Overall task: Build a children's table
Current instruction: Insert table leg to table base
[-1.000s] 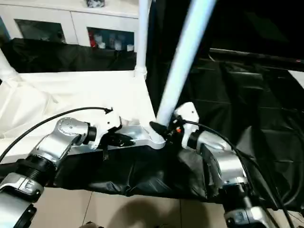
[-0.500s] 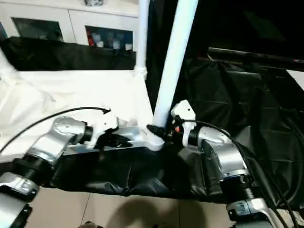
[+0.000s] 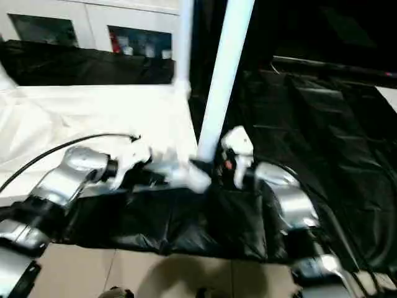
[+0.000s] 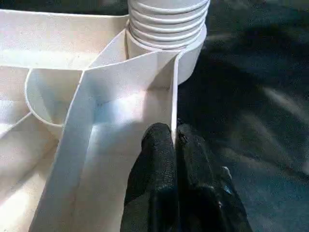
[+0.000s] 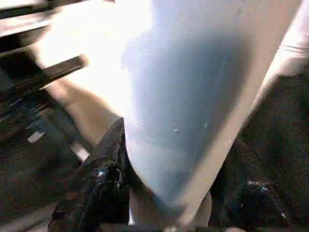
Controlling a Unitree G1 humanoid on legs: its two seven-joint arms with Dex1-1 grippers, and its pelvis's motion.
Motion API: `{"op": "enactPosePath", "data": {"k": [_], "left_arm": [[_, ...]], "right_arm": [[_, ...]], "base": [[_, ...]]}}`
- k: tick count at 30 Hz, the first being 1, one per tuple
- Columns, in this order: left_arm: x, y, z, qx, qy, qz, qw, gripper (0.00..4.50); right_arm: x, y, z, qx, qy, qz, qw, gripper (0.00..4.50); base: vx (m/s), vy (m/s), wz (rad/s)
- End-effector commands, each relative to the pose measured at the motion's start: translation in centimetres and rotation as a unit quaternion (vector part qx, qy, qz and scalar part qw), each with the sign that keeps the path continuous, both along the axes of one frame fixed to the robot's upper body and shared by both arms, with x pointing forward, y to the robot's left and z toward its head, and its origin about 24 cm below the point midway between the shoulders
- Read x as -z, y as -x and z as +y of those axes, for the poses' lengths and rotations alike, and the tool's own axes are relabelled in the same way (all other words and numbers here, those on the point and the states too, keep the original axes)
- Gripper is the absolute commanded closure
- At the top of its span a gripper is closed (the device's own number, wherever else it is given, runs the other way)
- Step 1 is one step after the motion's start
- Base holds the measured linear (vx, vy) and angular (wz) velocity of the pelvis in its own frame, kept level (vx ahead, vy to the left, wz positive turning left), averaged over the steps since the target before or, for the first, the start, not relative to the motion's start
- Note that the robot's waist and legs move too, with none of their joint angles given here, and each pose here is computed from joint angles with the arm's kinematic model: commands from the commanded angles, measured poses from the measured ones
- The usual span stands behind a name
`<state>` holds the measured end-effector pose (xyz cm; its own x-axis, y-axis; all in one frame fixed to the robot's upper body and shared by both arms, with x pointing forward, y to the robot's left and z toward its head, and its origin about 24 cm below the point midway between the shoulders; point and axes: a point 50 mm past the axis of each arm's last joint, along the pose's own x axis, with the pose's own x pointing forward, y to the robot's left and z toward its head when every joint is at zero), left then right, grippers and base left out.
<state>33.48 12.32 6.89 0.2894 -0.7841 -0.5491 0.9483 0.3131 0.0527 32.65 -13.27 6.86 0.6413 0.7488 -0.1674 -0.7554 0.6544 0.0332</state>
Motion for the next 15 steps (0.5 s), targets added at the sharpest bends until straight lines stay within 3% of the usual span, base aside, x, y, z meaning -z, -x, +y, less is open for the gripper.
{"op": "enactPosePath", "data": {"k": [1,3,7,15], "left_arm": [[-2.6,-1.0,-1.6,-0.028,0.041,-0.04,0.998,4.5],[-2.7,-1.0,-2.1,-0.037,0.047,-0.039,0.997,4.5],[-3.1,-0.7,-4.7,-0.074,0.048,-0.048,0.995,4.5],[-2.3,-0.2,-5.3,-0.065,0.022,-0.061,0.996,4.5]], "right_arm": [[4.7,0.6,-0.5,0.076,0.045,0.1,0.991,2.64],[4.8,0.3,-0.3,0.103,0.044,0.104,0.988,2.64],[5.8,-1.1,1.3,0.203,0.05,0.149,0.967,2.64],[5.3,-1.5,3.6,0.186,0.047,0.148,0.97,2.64]], "base": [[0.0,0.0,0.0],[0.0,0.0,0.0],[0.0,0.0,0.0],[0.006,-0.001,0.0]]}}
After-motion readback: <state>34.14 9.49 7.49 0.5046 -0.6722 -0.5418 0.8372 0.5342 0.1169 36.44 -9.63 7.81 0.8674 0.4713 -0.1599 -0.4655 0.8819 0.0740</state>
